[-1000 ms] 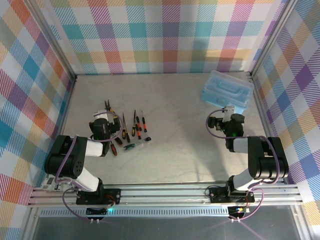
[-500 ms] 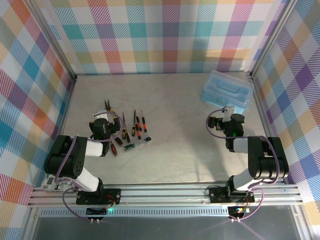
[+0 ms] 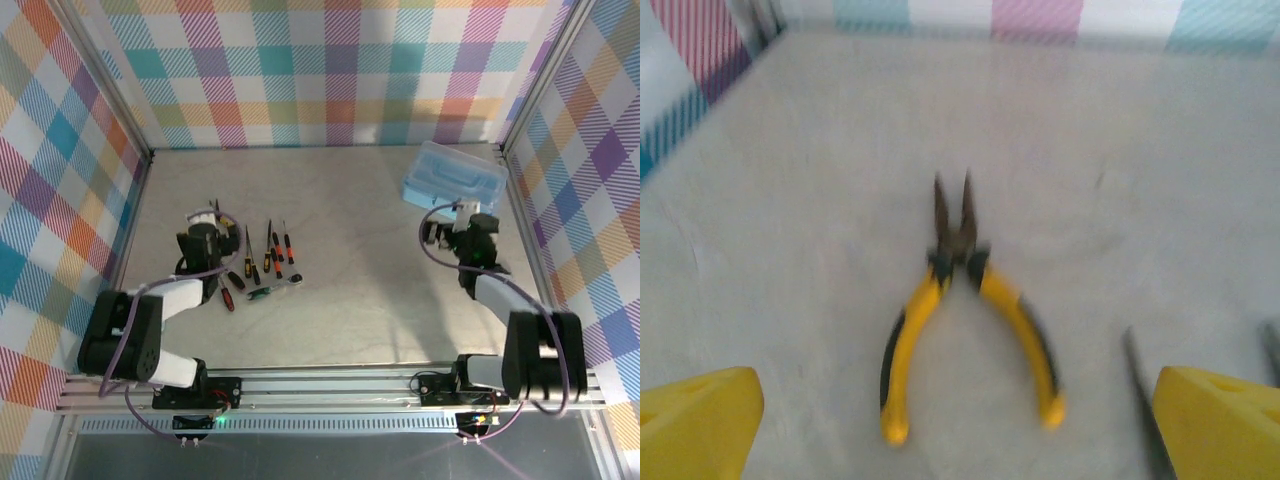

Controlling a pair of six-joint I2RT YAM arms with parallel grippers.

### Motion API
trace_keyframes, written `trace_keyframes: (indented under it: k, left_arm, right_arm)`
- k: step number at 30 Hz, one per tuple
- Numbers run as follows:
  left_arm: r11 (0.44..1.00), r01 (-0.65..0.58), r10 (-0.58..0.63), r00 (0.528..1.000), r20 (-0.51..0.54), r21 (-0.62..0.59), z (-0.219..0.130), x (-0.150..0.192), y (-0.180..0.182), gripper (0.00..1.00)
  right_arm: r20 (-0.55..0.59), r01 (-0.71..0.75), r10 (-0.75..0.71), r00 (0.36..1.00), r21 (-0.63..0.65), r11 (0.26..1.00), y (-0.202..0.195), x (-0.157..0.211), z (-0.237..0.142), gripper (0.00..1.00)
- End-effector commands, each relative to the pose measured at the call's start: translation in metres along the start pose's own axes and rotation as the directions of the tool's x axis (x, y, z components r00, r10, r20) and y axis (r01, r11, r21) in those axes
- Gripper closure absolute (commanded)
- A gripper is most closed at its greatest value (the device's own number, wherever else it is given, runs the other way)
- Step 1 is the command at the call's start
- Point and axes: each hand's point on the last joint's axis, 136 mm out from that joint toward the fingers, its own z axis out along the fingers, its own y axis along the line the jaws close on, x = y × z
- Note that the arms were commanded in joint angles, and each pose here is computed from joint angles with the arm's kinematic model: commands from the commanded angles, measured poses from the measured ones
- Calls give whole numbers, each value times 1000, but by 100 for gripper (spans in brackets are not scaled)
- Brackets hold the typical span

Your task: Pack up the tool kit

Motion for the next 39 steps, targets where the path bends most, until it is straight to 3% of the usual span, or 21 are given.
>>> trace_keyframes:
  k: [1,8,18,27,32,39]
  left_arm:
    - [999,33,-33,999,-16,23,-20,-49,-6,0]
    - [986,91,-66,983,-169,143,-24,-75,-44,1]
    - [974,87,-42,976,-213,210,-36,-59,-68,0]
    - [970,83,-28,972,-235,230,-34,-52,-74,0]
    - [966,81,-19,969,-246,244,-32,-50,-80,1]
    - [964,79,-12,966,-257,254,-32,-48,-84,0]
  right_arm:
    - [-31,13,-9,999,113,994,-23,-40,-15,1]
    - [-254,-143,185,949,173,974,-68,-41,49,1]
    - [-283,-151,217,934,235,960,-96,-28,95,1]
    - [-308,-111,217,926,326,939,-114,-16,89,1]
    - [-389,-79,246,888,397,914,-126,-2,84,1]
    - [-490,-91,257,833,336,937,-110,27,78,1]
